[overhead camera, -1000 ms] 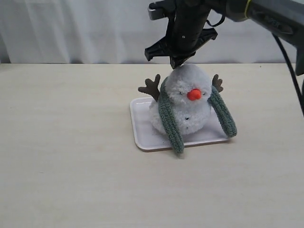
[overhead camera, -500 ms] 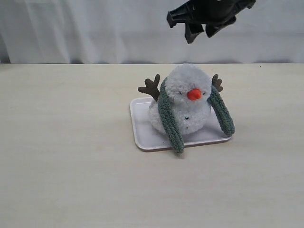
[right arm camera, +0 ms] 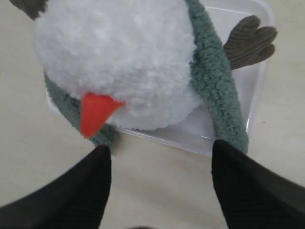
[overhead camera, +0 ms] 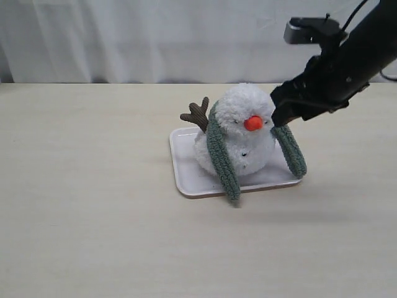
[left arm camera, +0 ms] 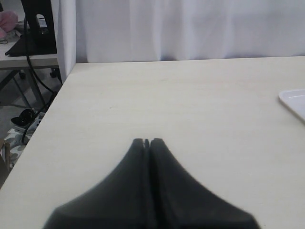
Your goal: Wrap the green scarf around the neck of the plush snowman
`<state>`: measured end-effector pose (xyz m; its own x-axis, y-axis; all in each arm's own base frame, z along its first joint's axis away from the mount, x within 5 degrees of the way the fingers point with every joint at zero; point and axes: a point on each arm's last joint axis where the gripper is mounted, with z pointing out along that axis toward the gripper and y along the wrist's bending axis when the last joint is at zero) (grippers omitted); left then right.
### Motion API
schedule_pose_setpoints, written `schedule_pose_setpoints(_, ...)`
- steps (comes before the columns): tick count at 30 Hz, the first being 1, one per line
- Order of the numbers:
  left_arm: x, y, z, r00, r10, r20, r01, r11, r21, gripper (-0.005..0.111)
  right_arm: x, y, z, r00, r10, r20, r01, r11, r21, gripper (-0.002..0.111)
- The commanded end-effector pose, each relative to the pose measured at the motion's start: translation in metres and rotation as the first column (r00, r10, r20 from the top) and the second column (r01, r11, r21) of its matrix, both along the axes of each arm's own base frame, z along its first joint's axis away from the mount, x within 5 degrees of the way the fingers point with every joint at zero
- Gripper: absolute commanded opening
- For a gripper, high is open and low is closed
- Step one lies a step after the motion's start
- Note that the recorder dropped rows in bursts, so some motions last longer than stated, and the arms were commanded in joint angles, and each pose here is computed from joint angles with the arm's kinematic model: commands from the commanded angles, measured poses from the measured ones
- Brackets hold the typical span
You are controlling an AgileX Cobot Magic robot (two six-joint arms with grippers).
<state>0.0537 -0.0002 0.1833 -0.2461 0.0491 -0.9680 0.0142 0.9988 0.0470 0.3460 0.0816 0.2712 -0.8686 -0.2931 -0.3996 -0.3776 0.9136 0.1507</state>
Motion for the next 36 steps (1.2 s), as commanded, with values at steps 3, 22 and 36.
schedule_pose_setpoints(3,0.0,0.0,0.001,1.0,-0.007,0.012,0.007,1.0,-0.004,0.0,0.009,-0.006,-0.056,0.995,0.02,0.094,-0.016,0.999,-0.048,0.064)
schedule_pose_setpoints(22,0.0,0.0,0.001,1.0,-0.007,0.012,0.007,1.0,-0.004,0.0,0.03,-0.017,-0.11,0.992,0.068,0.109,-0.041,0.972,-0.231,0.059)
schedule_pose_setpoints(36,0.0,0.0,0.001,1.0,-0.007,0.012,0.007,1.0,-0.004,0.0,0.026,-0.011,-0.138,0.998,-0.042,-0.042,0.036,0.99,-0.139,0.012)
